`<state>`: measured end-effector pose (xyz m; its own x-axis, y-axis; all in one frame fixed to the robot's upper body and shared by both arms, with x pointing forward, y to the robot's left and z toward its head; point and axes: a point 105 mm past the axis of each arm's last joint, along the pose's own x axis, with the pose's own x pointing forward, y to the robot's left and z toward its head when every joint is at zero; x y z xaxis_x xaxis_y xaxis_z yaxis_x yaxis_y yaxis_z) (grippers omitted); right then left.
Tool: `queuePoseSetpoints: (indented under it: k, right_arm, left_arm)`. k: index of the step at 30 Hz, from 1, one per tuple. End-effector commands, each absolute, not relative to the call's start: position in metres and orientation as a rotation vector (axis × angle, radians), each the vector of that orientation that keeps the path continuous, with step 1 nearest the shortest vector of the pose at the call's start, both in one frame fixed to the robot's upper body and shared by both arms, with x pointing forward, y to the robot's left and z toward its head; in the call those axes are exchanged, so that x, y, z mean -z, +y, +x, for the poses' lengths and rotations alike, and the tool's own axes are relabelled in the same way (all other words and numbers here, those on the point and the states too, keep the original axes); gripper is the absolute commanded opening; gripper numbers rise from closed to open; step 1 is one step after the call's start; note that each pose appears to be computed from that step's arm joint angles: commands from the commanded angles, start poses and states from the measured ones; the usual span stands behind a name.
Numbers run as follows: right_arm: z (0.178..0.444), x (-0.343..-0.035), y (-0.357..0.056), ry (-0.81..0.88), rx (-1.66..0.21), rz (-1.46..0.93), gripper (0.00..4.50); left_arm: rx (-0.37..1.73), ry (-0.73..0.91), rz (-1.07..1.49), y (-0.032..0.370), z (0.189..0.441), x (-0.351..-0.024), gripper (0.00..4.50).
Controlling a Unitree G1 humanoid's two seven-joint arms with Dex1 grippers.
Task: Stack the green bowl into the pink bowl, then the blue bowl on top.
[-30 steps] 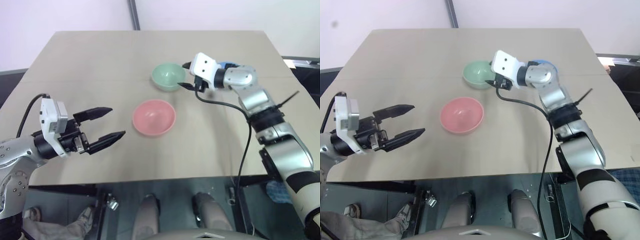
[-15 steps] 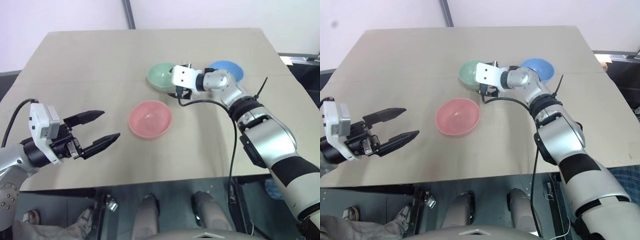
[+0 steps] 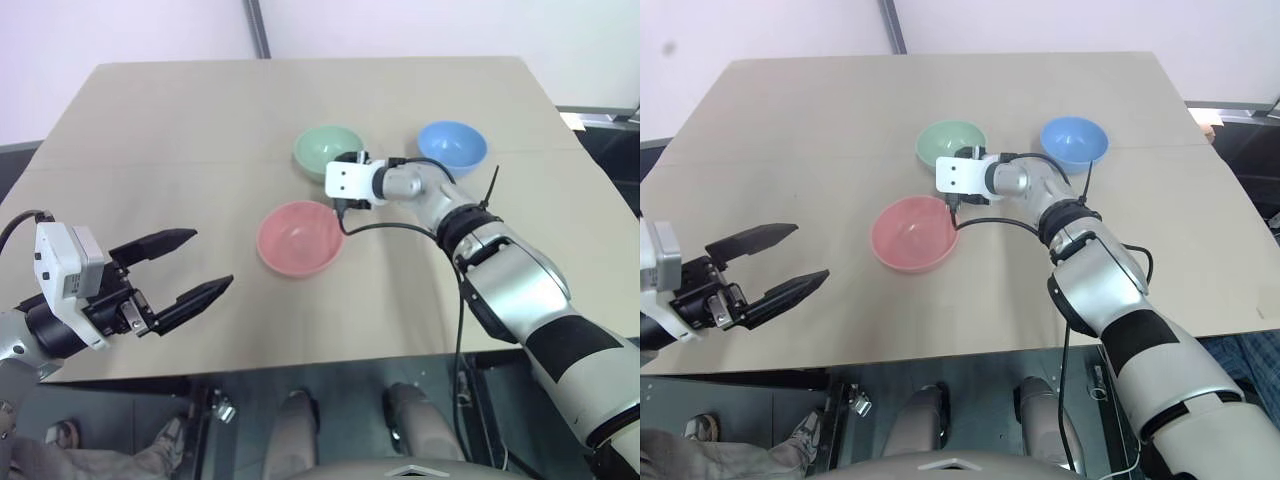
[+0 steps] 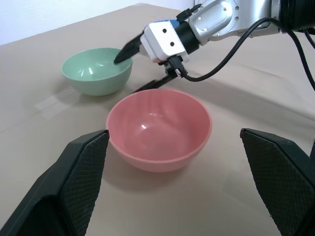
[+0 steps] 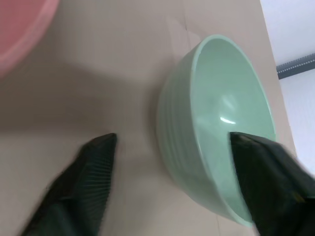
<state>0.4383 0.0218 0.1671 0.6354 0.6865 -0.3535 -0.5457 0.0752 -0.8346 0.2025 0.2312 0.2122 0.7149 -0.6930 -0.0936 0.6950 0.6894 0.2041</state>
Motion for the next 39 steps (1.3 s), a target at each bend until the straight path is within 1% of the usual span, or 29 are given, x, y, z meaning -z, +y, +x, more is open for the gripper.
queuePoseSetpoints:
  k: [1,2,3,4,5,6,11,13,15,16,18,19,21,23,26,30,33,36,37,38,39]
  right_arm:
    - [0.439,-0.171,0.020,-0.149,-0.924,-1.178,2.22]
    - [0.439,-0.170,0.019,-0.146,-0.925,-1.186,1.79]
    - [0.440,-0.169,0.018,-0.145,-0.925,-1.193,1.23]
    - [0.440,-0.168,0.017,-0.145,-0.923,-1.199,0.88]
    - [0.440,-0.168,0.016,-0.148,-0.919,-1.206,0.39]
    - [0.441,-0.168,0.015,-0.152,-0.914,-1.215,0.06]
    - [0.443,-0.175,0.009,-0.203,-0.880,-1.255,0.06]
    - [0.443,-0.186,0.008,-0.248,-0.880,-1.245,0.06]
    - [0.438,-0.203,0.011,-0.298,-0.923,-1.168,0.06]
    - [0.433,-0.215,0.016,-0.315,-0.981,-1.056,0.06]
    - [0.417,-0.235,0.023,-0.350,-1.131,-0.868,0.06]
    - [0.407,-0.241,0.025,-0.360,-1.218,-0.815,0.06]
    - [0.380,-0.244,0.025,-0.368,-1.403,-0.758,0.06]
    - [0.351,-0.241,0.024,-0.362,-1.526,-0.746,0.06]
    - [0.322,-0.230,0.024,-0.318,-1.587,-0.737,0.06]
    - [0.304,-0.211,0.024,-0.199,-1.592,-0.707,0.06]
    - [0.305,-0.201,0.022,-0.152,-1.523,-0.725,1.12]
    - [0.310,-0.204,0.019,-0.173,-1.453,-0.762,2.56]
    - [0.311,-0.205,0.018,-0.183,-1.438,-0.770,3.12]
    - [0.312,-0.211,0.015,-0.199,-1.415,-0.765,3.55]
    - [0.312,-0.218,0.012,-0.216,-1.402,-0.756,3.55]
  left_arm:
    - [0.763,-0.033,0.267,0.229,0.197,-0.223,4.50]
    - [0.762,-0.033,0.267,0.229,0.197,-0.224,4.50]
    - [0.760,-0.035,0.266,0.229,0.198,-0.224,4.50]
    - [0.759,-0.036,0.266,0.228,0.198,-0.223,4.50]
    - [0.759,-0.037,0.264,0.228,0.198,-0.223,4.50]
    - [0.760,-0.038,0.262,0.228,0.199,-0.223,4.50]
    - [0.765,-0.041,0.255,0.226,0.203,-0.221,4.50]
    - [0.771,-0.045,0.248,0.225,0.205,-0.221,4.50]
    - [0.777,-0.046,0.243,0.224,0.207,-0.220,4.50]
    - [0.780,-0.045,0.239,0.224,0.208,-0.219,4.50]
    - [0.786,-0.038,0.232,0.226,0.209,-0.216,4.50]
    - [0.789,-0.035,0.231,0.228,0.209,-0.215,4.50]
    - [0.805,-0.031,0.225,0.233,0.211,-0.214,4.50]
    - [0.821,-0.028,0.228,0.239,0.213,-0.212,4.50]
    - [0.833,-0.023,0.233,0.246,0.216,-0.209,4.50]
    - [0.835,-0.017,0.245,0.252,0.220,-0.205,4.50]
    - [0.839,-0.017,0.253,0.254,0.224,-0.205,4.50]
    - [0.846,-0.020,0.257,0.253,0.226,-0.205,4.50]
    - [0.848,-0.021,0.257,0.253,0.226,-0.205,4.50]
    - [0.850,-0.023,0.257,0.253,0.227,-0.205,4.50]
    - [0.853,-0.025,0.257,0.252,0.227,-0.205,4.50]
